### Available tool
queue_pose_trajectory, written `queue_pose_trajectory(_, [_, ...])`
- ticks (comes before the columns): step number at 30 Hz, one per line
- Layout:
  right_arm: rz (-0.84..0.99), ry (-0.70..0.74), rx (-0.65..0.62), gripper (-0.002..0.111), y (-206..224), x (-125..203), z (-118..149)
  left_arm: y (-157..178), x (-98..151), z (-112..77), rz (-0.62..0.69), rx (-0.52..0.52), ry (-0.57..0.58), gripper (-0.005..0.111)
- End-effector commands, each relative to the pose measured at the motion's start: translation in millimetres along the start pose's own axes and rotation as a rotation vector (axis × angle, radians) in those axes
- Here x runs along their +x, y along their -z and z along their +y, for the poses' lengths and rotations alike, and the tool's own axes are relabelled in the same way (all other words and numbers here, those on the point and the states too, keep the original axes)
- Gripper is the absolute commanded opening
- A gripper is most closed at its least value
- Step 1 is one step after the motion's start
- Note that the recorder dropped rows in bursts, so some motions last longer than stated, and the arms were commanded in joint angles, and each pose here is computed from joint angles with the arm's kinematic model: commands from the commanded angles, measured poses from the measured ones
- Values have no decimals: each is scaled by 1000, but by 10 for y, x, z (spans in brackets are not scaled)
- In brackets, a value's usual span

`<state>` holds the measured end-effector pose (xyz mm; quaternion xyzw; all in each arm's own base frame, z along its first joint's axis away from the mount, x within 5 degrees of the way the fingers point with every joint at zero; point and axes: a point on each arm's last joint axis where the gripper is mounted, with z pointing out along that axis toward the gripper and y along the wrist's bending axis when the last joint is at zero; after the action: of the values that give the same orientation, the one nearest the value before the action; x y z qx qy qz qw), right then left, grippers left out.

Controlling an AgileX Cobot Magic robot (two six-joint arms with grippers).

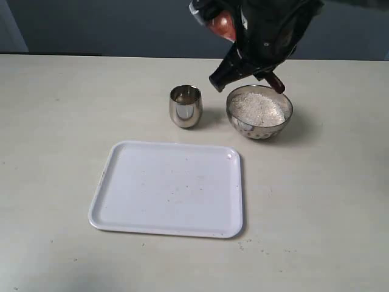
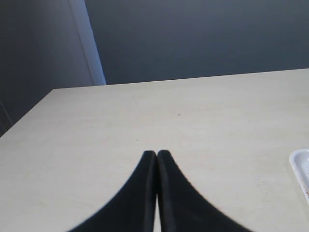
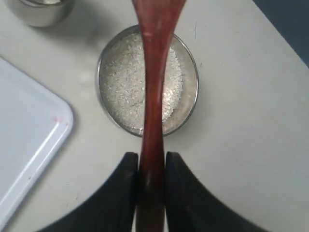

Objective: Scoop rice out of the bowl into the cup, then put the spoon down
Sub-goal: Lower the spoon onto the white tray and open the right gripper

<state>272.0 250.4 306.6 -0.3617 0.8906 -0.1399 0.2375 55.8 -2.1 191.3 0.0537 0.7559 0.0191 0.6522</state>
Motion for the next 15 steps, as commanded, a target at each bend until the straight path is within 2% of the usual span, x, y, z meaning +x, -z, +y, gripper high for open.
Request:
queue_pose_trajectory(1, [-4, -24, -131, -1, 246, 104, -20, 5, -22, 0, -19, 1, 3, 0])
queue_pose_trajectory(5, [1, 68, -309, -1, 125, 149, 215, 5, -22, 0, -19, 1, 3, 0])
queue_pose_trajectory(10, [31, 158, -434, -1, -339, 245, 569, 5, -22, 0, -19, 1, 3, 0])
queue_pose_trajectory(13, [40, 287, -572, -1, -624, 303, 849, 5, -22, 0, -19, 1, 3, 0])
queue_pose_trajectory(15, [48, 288, -596, -1, -745, 304, 932, 5, -22, 0, -19, 1, 3, 0])
